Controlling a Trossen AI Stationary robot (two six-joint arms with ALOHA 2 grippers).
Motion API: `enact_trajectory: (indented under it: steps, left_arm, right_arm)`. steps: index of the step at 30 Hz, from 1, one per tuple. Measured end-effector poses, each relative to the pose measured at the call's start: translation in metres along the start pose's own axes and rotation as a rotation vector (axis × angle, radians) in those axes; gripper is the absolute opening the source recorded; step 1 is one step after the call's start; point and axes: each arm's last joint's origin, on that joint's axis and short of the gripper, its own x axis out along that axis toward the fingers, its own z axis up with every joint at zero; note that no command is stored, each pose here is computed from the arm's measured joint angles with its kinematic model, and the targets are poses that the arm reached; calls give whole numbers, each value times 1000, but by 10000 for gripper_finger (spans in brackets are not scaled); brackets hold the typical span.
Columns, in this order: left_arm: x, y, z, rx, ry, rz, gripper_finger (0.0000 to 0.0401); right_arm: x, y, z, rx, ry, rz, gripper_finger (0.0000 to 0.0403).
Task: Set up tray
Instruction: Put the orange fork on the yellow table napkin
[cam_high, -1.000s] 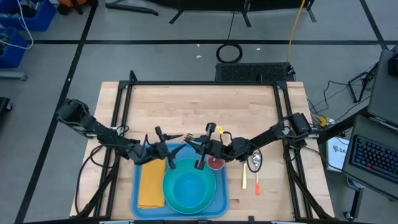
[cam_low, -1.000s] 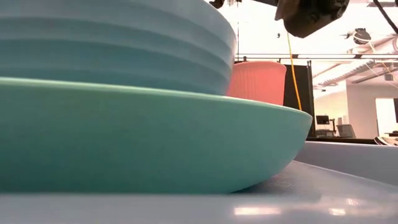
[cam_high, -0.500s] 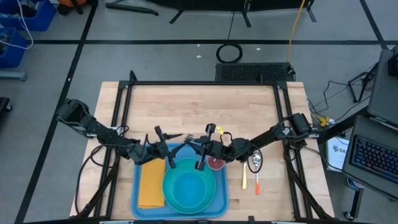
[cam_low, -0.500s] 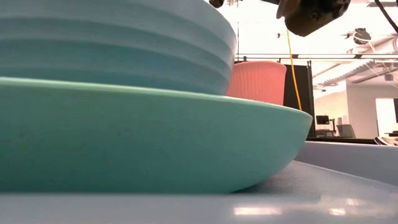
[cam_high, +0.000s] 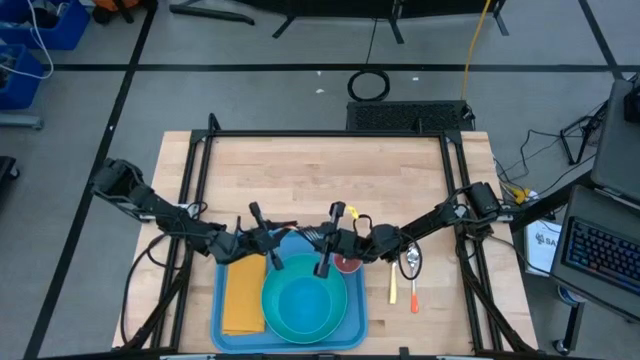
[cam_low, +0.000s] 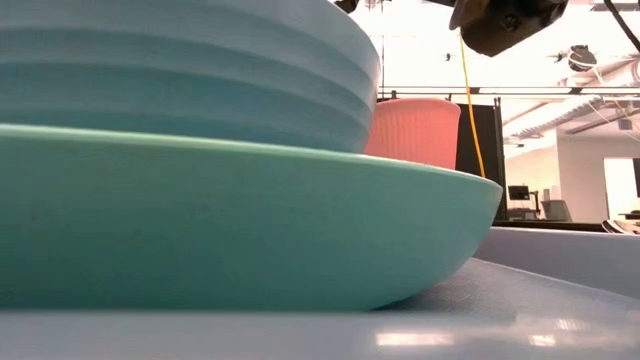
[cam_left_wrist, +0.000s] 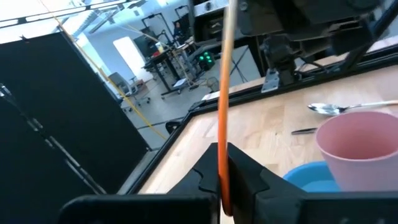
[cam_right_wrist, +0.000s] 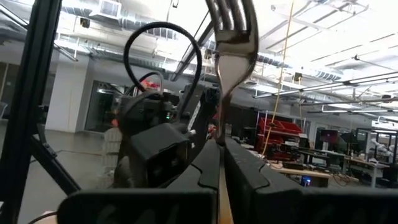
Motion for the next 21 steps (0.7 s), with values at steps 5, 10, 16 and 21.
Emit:
enact_trajectory:
  steps: [5, 10, 16, 21]
  left_arm:
    - [0, -2, 0, -14, -26, -73, 7]
    - [0, -3, 0, -37, -31, -105, 5]
    - [-1, -2, 2, -46, -46, -143, 3]
    - [-4, 1, 6, -69, -67, -186, 1]
  right_arm:
    - [0, 1, 0, -2, 2, 16, 1]
    - [-2, 4, 0, -20, 7, 24, 1]
    - [-4, 9, 1, -40, 14, 39, 21]
    - [-5, 11, 1, -77, 21, 36, 56]
